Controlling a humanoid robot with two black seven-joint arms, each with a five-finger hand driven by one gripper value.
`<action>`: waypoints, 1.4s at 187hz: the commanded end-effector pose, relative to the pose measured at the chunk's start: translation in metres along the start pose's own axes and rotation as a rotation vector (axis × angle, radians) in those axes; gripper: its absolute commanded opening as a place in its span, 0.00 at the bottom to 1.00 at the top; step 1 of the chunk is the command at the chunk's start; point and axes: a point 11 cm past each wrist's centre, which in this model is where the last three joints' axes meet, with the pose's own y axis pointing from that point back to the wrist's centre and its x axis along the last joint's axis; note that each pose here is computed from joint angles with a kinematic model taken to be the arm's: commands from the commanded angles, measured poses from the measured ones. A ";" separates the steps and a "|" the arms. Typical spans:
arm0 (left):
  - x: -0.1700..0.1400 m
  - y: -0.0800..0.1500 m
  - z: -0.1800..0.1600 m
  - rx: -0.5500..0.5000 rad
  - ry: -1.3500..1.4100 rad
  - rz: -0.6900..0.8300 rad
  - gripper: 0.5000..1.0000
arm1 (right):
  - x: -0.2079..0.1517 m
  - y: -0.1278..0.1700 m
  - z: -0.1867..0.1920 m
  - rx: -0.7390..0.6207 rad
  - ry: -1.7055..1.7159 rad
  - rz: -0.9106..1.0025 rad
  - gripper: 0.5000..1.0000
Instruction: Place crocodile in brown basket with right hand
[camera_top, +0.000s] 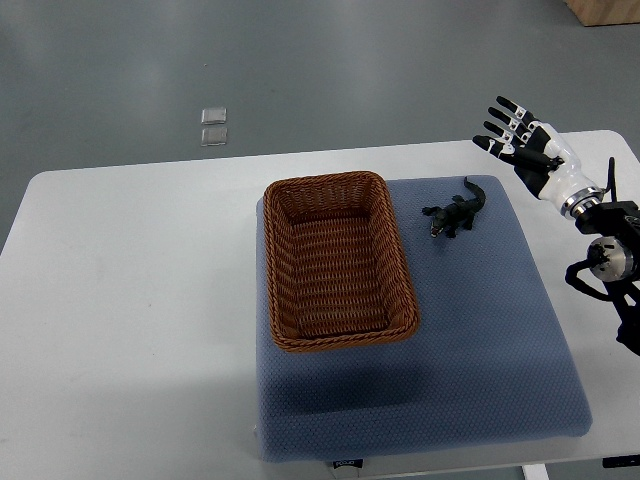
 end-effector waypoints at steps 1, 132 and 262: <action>0.000 0.000 0.000 0.000 0.001 -0.001 1.00 | 0.000 0.000 0.000 -0.001 0.003 -0.002 0.87; 0.000 0.000 0.000 0.000 0.000 -0.001 1.00 | 0.010 0.002 -0.009 -0.001 0.036 0.005 0.87; 0.000 0.000 0.000 0.000 -0.001 -0.001 1.00 | 0.001 0.000 -0.013 -0.119 0.344 -0.128 0.86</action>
